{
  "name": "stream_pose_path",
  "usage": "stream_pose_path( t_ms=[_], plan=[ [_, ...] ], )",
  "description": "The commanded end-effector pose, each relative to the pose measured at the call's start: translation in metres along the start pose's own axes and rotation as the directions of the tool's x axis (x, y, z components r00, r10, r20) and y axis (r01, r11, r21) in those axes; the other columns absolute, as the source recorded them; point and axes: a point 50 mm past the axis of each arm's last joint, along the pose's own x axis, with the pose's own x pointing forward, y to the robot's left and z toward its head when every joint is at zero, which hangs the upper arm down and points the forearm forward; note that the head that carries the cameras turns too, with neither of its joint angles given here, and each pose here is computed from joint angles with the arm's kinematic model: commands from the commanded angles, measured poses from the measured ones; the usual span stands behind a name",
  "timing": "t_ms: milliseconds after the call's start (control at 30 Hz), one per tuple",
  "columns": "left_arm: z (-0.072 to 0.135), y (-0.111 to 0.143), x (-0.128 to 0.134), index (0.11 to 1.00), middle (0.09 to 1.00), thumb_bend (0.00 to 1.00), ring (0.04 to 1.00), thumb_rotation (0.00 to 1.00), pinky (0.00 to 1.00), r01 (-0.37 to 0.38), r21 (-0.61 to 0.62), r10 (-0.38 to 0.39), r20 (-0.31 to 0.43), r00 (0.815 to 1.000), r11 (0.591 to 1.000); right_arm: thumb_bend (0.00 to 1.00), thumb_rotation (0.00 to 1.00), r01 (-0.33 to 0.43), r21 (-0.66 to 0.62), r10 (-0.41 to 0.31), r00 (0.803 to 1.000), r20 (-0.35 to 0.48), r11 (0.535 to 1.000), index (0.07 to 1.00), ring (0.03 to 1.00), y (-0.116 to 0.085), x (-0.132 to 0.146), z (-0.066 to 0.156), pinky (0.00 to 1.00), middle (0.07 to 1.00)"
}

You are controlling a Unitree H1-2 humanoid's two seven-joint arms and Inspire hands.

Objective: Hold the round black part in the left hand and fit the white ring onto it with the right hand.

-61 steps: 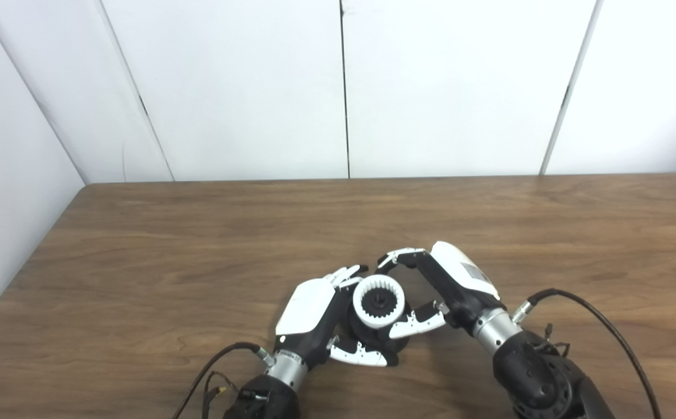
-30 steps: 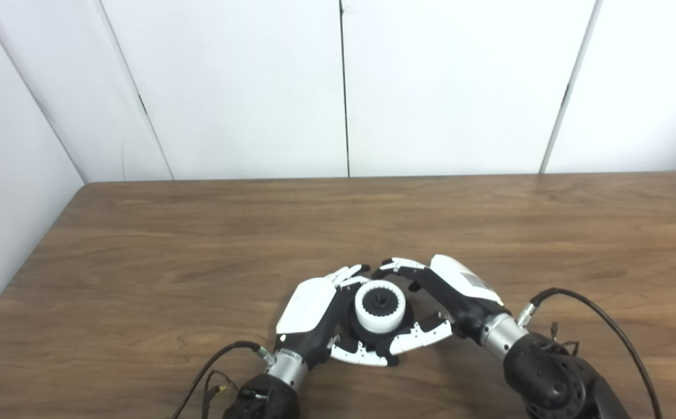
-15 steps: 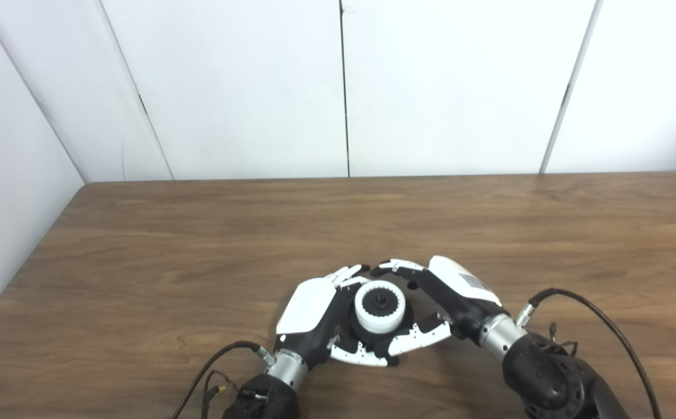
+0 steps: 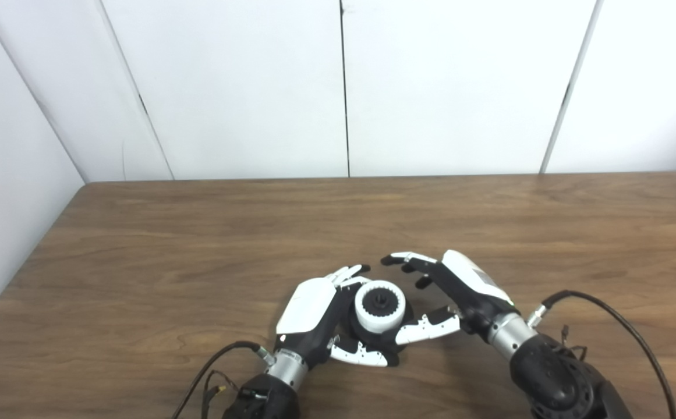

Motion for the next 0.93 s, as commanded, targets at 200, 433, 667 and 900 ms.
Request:
stream_pose_path(
  t_ms=[200, 433, 667, 900],
  plan=[
    [-0.007, -0.006, -0.008, 0.642, 0.918, 0.9, 0.928, 0.31, 0.89, 0.057, 0.018, -0.056, -0.04, 0.998, 0.998, 0.96, 0.44, 0.101, 0.097, -0.106, 0.993, 0.043, 0.99, 0.843, 0.861, -0.012, -0.009, -0.001, 0.73, 0.893],
    [-0.009, -0.003, -0.01, 0.643, 0.919, 0.9, 0.929, 0.31, 0.9, 0.057, 0.014, -0.056, -0.045, 0.997, 0.998, 0.95, 0.44, 0.13, 0.126, -0.136, 0.99, 0.038, 0.983, 0.849, 0.869, -0.014, -0.018, -0.008, 0.75, 0.899],
    [-0.01, -0.003, -0.009, 0.64, 0.917, 0.9, 0.927, 0.31, 0.89, 0.056, 0.016, -0.055, -0.045, 0.997, 0.998, 0.94, 0.4, 0.176, 0.183, -0.184, 0.982, 0.031, 0.967, 0.845, 0.871, -0.008, -0.026, -0.017, 0.78, 0.893],
    [-0.013, -0.003, -0.009, 0.643, 0.92, 0.9, 0.93, 0.3, 0.9, 0.057, 0.011, -0.057, -0.048, 0.997, 0.998, 0.94, 0.42, 0.226, 0.223, -0.231, 0.973, -0.004, 0.948, 0.843, 0.873, 0.001, -0.032, -0.027, 0.8, 0.884]
  ],
)
